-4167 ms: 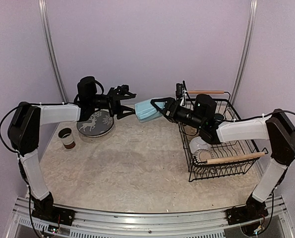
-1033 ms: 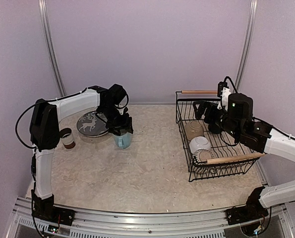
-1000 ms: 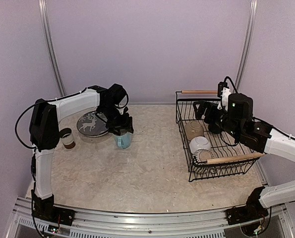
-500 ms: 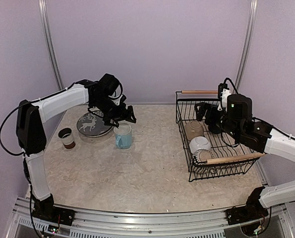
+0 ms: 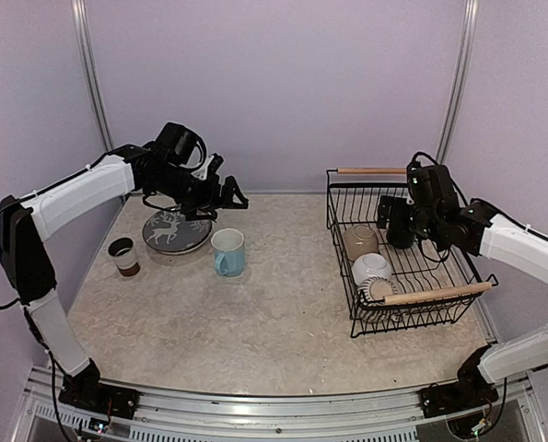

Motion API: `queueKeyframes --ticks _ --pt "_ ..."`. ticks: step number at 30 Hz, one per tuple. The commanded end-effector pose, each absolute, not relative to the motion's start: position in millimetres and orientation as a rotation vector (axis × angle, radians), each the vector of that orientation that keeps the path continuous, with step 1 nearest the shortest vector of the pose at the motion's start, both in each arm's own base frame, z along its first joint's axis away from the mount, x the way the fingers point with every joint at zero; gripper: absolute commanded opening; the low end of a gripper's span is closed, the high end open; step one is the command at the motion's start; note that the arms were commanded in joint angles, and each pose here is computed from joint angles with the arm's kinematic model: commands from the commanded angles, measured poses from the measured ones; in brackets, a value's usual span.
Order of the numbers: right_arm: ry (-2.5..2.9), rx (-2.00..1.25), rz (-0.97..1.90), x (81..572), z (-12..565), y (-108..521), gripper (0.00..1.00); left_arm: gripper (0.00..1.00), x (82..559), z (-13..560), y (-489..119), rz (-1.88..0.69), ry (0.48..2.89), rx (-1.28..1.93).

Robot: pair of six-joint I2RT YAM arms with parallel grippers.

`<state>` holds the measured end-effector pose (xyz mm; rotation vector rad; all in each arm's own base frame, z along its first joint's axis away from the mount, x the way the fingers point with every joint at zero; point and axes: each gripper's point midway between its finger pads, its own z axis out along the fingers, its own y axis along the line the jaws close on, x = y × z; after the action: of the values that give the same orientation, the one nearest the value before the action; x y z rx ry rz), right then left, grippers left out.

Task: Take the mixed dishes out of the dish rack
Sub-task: Grab the cup from the dish rack.

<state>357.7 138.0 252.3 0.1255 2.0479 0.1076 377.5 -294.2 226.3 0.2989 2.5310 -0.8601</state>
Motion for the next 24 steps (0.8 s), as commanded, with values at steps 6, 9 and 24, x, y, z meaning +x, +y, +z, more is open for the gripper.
queueKeyframes --ticks 6,9,24 --pt "2.251 0.247 -0.043 386 211 73 1.0 0.99 375 384 -286 -0.991 2.096 0.34" --pt "2.295 0.256 -0.07 404 200 65 1.0 0.99 375 407 -280 -0.993 2.02 0.352" --pt "2.455 0.418 -0.242 471 139 41 1.0 0.99 374 381 -237 -0.922 1.981 0.337"
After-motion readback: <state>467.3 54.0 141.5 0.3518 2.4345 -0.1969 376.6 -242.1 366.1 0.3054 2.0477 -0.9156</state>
